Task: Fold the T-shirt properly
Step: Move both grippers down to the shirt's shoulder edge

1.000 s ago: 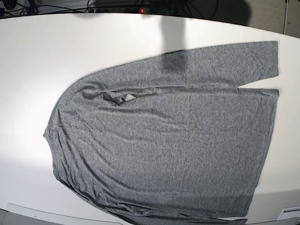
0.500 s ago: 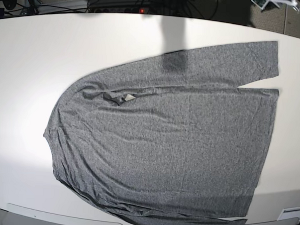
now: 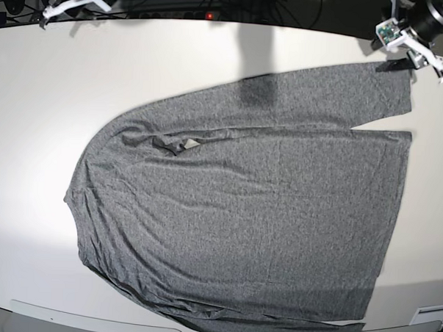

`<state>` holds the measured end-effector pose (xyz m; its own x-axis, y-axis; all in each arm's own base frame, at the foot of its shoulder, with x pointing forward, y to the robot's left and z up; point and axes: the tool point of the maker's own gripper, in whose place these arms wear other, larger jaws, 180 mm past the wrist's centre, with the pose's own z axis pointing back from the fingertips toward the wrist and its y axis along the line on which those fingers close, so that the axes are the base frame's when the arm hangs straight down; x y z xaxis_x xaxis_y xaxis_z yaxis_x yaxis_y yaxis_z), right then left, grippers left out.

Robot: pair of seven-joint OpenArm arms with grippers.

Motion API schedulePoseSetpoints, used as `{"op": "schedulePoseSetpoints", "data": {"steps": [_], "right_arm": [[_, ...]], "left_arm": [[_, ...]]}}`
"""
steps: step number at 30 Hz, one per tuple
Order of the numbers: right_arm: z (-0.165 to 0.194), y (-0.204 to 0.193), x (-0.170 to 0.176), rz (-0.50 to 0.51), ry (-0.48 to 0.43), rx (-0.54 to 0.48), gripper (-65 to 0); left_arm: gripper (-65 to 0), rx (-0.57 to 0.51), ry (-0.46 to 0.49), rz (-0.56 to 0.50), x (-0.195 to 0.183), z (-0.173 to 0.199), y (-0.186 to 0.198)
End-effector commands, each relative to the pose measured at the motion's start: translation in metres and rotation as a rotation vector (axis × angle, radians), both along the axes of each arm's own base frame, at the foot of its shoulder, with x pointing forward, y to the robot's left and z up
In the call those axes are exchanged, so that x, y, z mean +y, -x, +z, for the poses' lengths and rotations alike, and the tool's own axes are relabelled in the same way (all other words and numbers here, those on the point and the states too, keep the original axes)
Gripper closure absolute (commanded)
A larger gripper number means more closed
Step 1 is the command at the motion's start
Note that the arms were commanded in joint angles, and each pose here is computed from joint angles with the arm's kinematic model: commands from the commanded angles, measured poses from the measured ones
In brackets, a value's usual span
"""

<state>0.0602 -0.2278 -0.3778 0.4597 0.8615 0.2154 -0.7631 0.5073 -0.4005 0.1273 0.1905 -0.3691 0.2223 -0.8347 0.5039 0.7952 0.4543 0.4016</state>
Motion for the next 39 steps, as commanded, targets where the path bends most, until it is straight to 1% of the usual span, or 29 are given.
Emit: {"op": "schedulePoseSetpoints", "data": {"steps": [1,4,7,12,16,19,22,26,30,36,38,39], "right_arm": [[0.007,-0.008,0.003,0.005,-0.009,-0.036,-21.6],[0.009,-0.018,0.003,0.004,-0.009,-0.063,-21.6],[0.010,-0.023,0.002,-0.002,-0.006,-0.074,-21.6],[0.013,-0.028,-0.003,-0.039,0.004,-0.111,-21.6],[0.016,-0.032,-0.006,-0.060,0.008,-0.135,-21.6],[0.016,-0.033,-0.007,-0.068,0.009,-0.143,-21.6],[0.018,-0.035,-0.009,-0.084,0.014,-0.157,-21.6],[0.017,-0.032,-0.015,-0.106,0.041,-0.142,-21.6],[0.017,-0.032,-0.016,-0.108,0.044,-0.140,-21.6],[0.017,-0.032,-0.016,-0.106,0.045,-0.141,-21.6],[0.017,-0.033,-0.016,-0.098,0.053,-0.147,-21.6],[0.018,-0.034,-0.017,-0.091,0.062,-0.153,-21.6]], "left_arm": [[-27.1,-0.035,-0.006,-0.019,0.002,0.009,-0.009],[-27.1,-0.058,-0.022,-0.035,0.009,0.010,-0.021],[-27.1,-0.058,-0.009,-0.040,0.018,0.003,-0.027],[-27.1,-0.017,-0.002,-0.010,0.036,-0.016,-0.025],[-27.1,0.007,0.038,-0.014,0.034,-0.026,-0.017],[-27.1,0.054,0.008,-0.070,0.025,-0.045,-0.007],[-27.1,0.083,0.010,-0.097,0.015,-0.059,-0.008],[-27.1,0.085,-0.056,-0.077,0.018,-0.070,-0.023],[-27.1,0.102,-0.065,-0.071,0.021,-0.078,-0.026],[-26.9,0.162,-0.086,-0.028,0.040,-0.097,-0.020],[-23.0,0.209,-0.079,-0.047,0.038,-0.100,-0.010],[-18.5,0.218,-0.076,-0.052,0.037,-0.101,-0.009]]}}
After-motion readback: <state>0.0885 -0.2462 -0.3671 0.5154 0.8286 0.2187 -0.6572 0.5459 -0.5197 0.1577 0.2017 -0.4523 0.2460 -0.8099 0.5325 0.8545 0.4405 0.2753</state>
